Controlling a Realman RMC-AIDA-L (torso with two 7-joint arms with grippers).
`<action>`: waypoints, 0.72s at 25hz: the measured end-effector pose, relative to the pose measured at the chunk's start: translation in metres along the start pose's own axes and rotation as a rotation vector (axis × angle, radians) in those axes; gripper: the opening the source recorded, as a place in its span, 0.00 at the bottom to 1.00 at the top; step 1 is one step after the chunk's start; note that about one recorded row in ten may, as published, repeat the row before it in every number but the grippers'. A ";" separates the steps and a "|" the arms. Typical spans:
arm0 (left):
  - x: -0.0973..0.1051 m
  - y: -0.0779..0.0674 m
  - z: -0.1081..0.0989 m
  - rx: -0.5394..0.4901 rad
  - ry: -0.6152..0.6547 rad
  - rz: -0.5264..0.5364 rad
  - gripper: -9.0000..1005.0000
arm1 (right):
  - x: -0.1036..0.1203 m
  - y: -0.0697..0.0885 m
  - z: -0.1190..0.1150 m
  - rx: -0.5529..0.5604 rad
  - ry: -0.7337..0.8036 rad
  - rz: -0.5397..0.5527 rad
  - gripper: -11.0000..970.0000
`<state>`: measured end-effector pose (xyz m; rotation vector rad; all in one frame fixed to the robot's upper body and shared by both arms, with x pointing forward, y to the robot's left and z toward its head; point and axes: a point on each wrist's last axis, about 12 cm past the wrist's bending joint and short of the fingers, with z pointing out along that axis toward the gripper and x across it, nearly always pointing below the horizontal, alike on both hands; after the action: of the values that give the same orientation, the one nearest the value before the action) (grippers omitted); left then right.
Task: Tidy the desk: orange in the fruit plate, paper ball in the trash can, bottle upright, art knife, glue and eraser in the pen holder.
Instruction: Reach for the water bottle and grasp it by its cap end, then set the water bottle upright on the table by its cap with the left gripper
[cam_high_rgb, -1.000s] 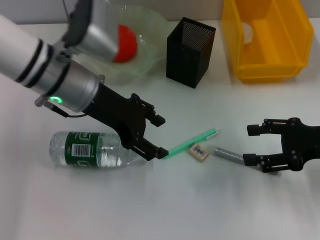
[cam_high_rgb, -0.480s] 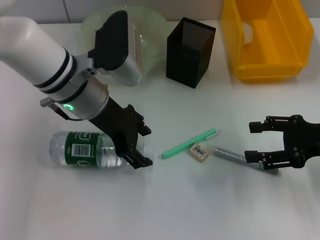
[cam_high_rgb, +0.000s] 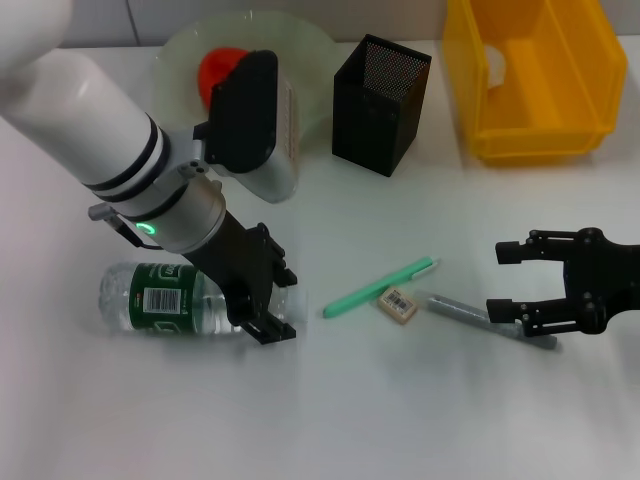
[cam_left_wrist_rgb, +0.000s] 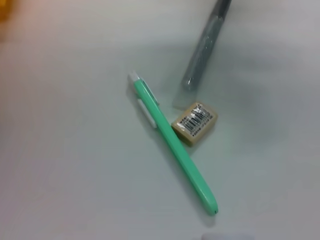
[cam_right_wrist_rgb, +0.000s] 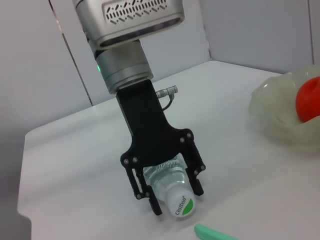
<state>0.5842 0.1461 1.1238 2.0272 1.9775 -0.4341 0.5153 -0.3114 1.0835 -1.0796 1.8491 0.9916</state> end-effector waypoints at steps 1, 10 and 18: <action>0.000 0.000 0.000 0.000 0.004 0.003 0.73 | 0.000 0.000 0.000 0.000 0.000 0.001 0.84; -0.003 0.000 -0.004 -0.006 0.017 0.026 0.51 | -0.002 -0.001 0.000 0.001 0.000 0.005 0.84; -0.006 -0.001 -0.036 -0.029 -0.185 -0.009 0.45 | -0.004 -0.001 0.000 0.003 0.001 0.003 0.84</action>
<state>0.5834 0.1552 1.1596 1.8882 1.8715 -0.5701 0.5181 -0.3108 1.0871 -1.0762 1.8533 0.9904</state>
